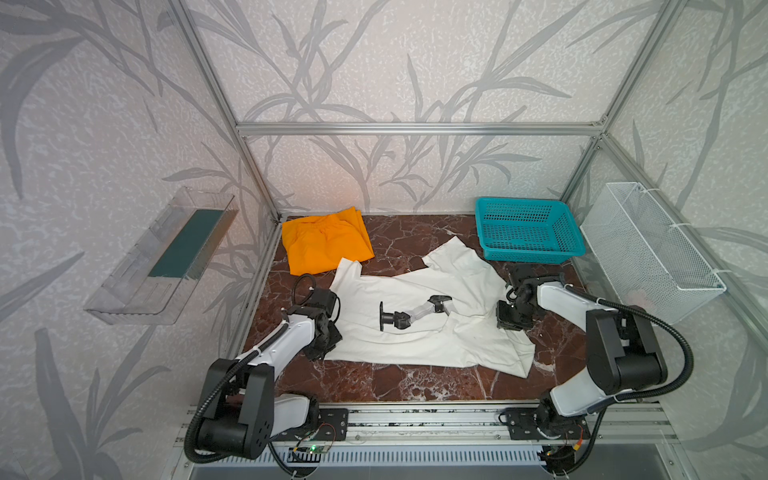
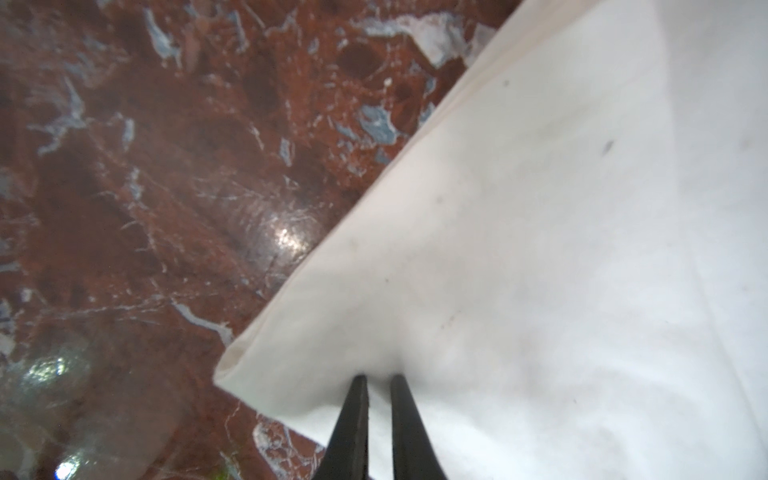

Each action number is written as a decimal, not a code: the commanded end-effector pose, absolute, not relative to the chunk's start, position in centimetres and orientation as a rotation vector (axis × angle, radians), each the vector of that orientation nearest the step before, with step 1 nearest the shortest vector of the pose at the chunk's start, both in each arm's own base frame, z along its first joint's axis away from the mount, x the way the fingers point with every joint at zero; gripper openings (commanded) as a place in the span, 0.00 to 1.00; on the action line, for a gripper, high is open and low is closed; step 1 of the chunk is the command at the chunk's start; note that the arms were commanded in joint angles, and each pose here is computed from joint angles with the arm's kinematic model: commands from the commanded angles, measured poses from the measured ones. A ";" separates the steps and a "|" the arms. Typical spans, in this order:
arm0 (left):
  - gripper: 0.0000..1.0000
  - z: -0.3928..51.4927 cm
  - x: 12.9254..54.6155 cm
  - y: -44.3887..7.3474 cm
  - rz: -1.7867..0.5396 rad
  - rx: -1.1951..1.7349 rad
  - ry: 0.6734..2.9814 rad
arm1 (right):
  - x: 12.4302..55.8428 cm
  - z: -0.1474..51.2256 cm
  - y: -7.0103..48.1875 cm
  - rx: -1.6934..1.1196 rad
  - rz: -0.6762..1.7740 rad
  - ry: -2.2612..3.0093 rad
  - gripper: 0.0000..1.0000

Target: Fold and stack the mixed laundry pile

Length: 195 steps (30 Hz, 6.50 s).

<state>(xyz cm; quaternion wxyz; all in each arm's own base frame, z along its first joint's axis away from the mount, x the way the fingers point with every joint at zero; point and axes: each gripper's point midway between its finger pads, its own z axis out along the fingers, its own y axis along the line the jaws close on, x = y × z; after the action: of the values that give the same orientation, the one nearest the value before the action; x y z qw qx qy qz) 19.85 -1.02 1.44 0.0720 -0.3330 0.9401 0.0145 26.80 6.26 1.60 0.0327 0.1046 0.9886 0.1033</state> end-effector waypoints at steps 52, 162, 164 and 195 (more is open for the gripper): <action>0.13 1.2 30.5 -1.9 0.022 -0.870 2.808 | 29.2 2.1 7.1 0.213 0.184 3.043 0.41; 0.00 1.2 36.5 8.4 0.197 -0.918 2.819 | 55.9 1.8 18.4 -0.336 0.197 2.810 0.48; 0.00 1.2 36.4 8.4 0.197 -0.919 2.819 | 56.1 1.5 18.4 -0.334 0.192 2.806 0.48; 0.00 5.1 39.0 8.4 0.135 -0.853 2.718 | 58.4 8.0 18.6 -0.441 0.200 2.606 0.00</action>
<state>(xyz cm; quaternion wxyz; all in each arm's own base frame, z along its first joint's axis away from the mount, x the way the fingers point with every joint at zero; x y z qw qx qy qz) 38.26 7.95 2.16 0.1143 -0.3011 0.9454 0.0494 57.65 18.79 2.96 0.1951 -0.1458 0.9672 0.0724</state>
